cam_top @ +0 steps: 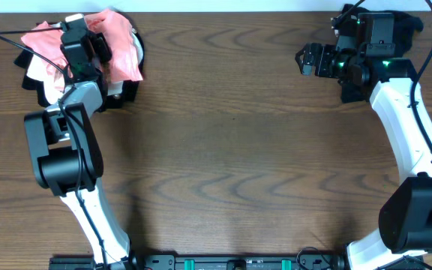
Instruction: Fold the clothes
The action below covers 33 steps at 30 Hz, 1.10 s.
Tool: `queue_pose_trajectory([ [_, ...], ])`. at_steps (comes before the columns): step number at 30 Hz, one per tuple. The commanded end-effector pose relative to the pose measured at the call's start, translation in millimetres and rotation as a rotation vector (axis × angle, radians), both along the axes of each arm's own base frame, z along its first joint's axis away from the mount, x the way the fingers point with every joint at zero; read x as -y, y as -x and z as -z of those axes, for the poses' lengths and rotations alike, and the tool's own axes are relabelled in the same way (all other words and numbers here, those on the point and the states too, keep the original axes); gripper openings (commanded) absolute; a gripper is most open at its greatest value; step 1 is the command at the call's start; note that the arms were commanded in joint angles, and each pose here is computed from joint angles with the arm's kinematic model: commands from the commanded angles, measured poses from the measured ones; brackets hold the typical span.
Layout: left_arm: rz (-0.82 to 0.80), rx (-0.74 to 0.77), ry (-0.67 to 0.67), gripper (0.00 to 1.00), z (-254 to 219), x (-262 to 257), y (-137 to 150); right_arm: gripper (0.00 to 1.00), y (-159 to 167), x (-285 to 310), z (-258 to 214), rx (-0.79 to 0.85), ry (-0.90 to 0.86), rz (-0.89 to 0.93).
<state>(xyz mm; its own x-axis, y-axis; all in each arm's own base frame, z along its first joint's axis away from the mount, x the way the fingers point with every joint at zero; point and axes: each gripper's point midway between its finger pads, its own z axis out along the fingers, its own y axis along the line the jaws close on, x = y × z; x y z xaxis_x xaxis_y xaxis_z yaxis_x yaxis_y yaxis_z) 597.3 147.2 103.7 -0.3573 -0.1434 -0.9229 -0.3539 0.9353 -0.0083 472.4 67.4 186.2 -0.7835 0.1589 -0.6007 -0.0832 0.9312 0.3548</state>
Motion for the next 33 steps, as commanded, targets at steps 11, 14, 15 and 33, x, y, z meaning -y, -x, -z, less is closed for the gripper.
queue_pose_trajectory([
  [11, -0.006, 0.066, -0.128, 0.7, -72.7, -9.4, 12.2, 0.99, 1.1, -4.3, 5.8, -0.008, 0.013, -0.019],
  [14, -0.017, 0.021, -0.119, 0.7, -45.8, -17.7, 12.1, 0.99, 1.9, -4.3, 7.3, -0.012, 0.013, -0.019],
  [15, -0.023, 0.0, -0.114, 0.7, -33.4, -21.9, 12.6, 0.99, 2.3, -4.3, 7.9, -0.014, 0.013, -0.019],
  [33, -0.099, -0.093, -0.09, 0.75, 23.4, -69.0, 28.0, 0.99, 3.9, -4.2, 9.9, -0.023, 0.013, -0.019],
])
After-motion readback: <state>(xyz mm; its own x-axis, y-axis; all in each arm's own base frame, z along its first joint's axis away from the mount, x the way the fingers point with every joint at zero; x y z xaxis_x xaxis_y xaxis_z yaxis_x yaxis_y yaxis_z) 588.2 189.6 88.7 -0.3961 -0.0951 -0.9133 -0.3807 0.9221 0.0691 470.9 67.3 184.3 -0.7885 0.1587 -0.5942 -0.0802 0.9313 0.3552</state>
